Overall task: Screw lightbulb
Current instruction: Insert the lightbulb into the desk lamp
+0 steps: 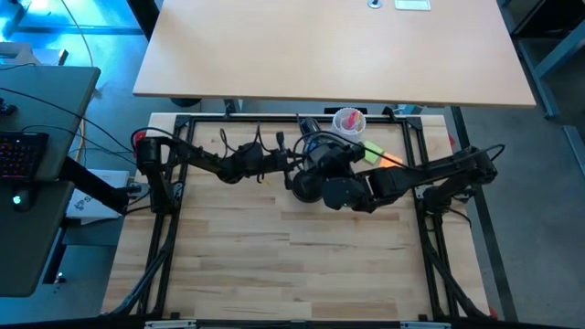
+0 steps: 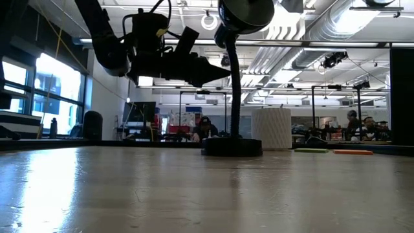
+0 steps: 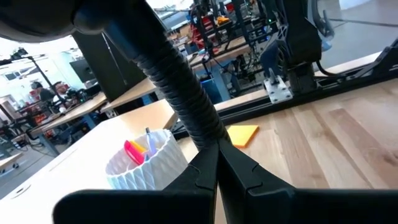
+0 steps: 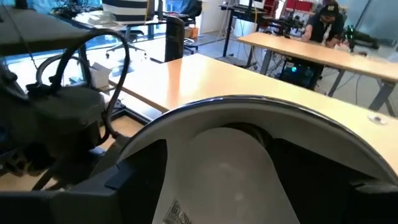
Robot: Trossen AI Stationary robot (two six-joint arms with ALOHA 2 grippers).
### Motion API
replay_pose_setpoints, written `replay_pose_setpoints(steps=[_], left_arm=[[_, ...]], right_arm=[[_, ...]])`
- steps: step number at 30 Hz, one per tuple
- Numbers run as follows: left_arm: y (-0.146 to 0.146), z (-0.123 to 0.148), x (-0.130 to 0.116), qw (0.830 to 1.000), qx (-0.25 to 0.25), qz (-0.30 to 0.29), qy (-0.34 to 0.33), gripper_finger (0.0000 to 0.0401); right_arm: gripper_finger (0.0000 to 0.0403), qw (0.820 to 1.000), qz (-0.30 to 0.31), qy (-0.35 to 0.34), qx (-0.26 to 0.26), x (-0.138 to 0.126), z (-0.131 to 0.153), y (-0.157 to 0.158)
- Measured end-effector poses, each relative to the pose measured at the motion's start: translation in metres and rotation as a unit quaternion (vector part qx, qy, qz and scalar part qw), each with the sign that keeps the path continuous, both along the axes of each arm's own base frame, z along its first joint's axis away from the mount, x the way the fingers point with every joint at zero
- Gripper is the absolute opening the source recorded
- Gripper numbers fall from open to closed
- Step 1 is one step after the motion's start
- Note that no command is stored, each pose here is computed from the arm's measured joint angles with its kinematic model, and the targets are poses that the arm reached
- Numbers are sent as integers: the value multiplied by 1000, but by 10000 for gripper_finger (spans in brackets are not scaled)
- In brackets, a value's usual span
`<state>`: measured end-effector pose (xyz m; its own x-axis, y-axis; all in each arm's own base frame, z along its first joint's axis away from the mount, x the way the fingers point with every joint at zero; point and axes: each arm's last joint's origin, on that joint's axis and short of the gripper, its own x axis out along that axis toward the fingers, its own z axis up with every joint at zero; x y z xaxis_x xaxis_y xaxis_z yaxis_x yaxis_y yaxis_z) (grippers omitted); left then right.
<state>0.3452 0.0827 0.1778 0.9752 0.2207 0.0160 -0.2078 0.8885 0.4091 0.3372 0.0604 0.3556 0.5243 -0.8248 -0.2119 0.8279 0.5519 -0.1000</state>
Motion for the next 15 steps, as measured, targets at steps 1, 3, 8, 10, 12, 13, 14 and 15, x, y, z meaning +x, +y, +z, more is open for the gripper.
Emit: replay_pose_setpoints(steps=[1, 3, 8, 10, 12, 13, 14, 15], left_arm=[[0, 0, 0, 1000, 0, 0, 1, 0], [0, -1, 0, 1000, -2, 0, 5, 0], [1, -3, 0, 1000, -5, 15, 17, 0], [1, -4, 0, 999, -5, 26, 23, 1], [1, -5, -1, 999, -5, 31, 31, 5], [1, -5, -1, 999, -5, 32, 36, 10], [1, -4, -2, 999, -5, 35, 41, 14], [1, -4, -3, 998, -6, 37, 48, 20]], right_arm=[[288, 1000, 3, 4, -4, -1, 0, 1], [288, 1000, 7, 11, -9, -2, 1, 3], [288, 998, 31, 50, -36, -5, 2, 13], [288, 994, 45, 77, -55, -6, 2, 17], [288, 989, 63, 109, -78, -7, 2, 23], [288, 985, 71, 128, -91, -8, 2, 26], [288, 980, 80, 147, -105, -8, 2, 28], [288, 974, 89, 170, -122, -9, 2, 31]])
